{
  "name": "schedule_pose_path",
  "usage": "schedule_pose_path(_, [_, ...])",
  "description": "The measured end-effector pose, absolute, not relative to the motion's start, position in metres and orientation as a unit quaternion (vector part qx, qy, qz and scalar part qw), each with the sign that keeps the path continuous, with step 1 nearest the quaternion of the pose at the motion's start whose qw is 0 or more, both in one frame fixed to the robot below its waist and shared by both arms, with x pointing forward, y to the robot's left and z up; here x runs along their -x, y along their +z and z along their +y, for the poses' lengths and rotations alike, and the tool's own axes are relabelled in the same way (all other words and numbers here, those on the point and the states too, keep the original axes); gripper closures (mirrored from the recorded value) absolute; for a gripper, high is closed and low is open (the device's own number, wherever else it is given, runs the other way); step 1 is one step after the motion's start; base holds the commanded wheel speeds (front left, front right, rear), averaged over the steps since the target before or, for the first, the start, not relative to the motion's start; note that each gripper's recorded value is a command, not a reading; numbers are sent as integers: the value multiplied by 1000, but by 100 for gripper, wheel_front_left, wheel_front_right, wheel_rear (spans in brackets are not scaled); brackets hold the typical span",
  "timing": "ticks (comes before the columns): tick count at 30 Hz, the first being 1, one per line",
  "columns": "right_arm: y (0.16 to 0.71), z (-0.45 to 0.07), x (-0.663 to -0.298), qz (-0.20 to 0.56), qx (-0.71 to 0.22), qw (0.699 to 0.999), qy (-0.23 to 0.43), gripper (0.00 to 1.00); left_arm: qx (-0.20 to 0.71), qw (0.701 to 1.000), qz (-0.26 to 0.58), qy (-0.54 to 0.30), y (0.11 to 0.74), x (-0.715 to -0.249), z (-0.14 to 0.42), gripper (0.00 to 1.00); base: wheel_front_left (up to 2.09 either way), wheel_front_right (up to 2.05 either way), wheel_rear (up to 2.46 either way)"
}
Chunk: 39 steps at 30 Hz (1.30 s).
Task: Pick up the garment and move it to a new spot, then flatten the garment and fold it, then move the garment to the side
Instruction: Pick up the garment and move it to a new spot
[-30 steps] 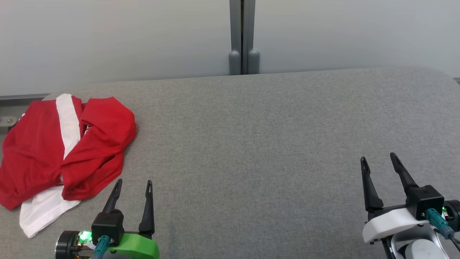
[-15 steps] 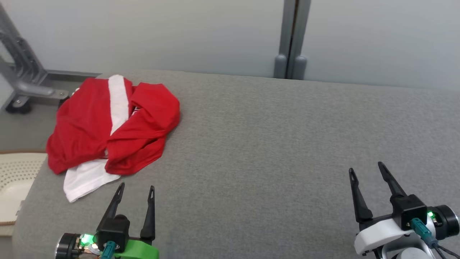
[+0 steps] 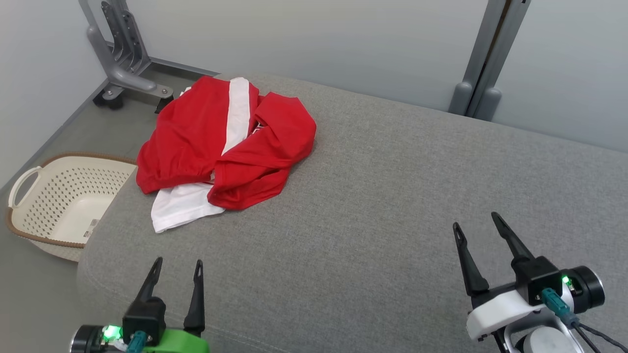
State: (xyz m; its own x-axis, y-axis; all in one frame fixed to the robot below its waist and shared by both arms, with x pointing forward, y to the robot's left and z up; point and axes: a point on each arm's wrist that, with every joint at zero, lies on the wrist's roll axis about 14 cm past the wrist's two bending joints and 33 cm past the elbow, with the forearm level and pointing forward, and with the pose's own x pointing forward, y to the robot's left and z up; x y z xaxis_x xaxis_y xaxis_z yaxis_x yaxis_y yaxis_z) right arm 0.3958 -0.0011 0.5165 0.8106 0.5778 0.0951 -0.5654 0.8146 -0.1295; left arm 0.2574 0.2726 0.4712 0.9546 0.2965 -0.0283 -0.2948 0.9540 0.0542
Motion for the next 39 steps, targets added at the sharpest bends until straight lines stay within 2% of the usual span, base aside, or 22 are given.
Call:
schedule_pose_path(8, [532, -5, -431, -99, 58, 947, 299, 0, -3, 991, 1, 132, 493, -324, 286, 0, 0, 0, 0])
schedule_pose_path(14, [529, -10, -468, -112, 51, 948, 292, 0, 5, 990, 65, 123, 497, -402, 308, 0, 0, 0, 0])
schedule_pose_path(20, [482, -29, -495, -68, 31, 961, 267, 0, 49, 972, 154, 169, 464, -464, 336, 0, 0, 0, 0])
schedule_pose_path(28, [412, -66, -501, 11, 24, 974, 226, 0, 57, 933, 267, 234, 387, -497, 355, 0, 0, 0, 0])
schedule_pose_path(29, [407, -72, -501, 17, 24, 976, 217, 0, 56, 929, 281, 235, 376, -499, 353, 9, 0, 0, 0])
schedule_pose_path(30, [403, -79, -501, 22, 27, 977, 209, 0, 55, 925, 298, 231, 365, -501, 348, 58, 0, 0, 0])
schedule_pose_path(31, [400, -85, -501, 26, 29, 978, 203, 0, 50, 922, 309, 226, 357, -502, 344, 100, 0, 0, 0])
schedule_pose_path(34, [392, -101, -498, 39, 33, 982, 183, 0, 35, 924, 313, 217, 345, -511, 339, 100, 0, 0, 0])
schedule_pose_path(39, [392, -110, -489, 49, 28, 985, 166, 0, 37, 943, 270, 192, 358, -527, 330, 100, 0, 0, 0])
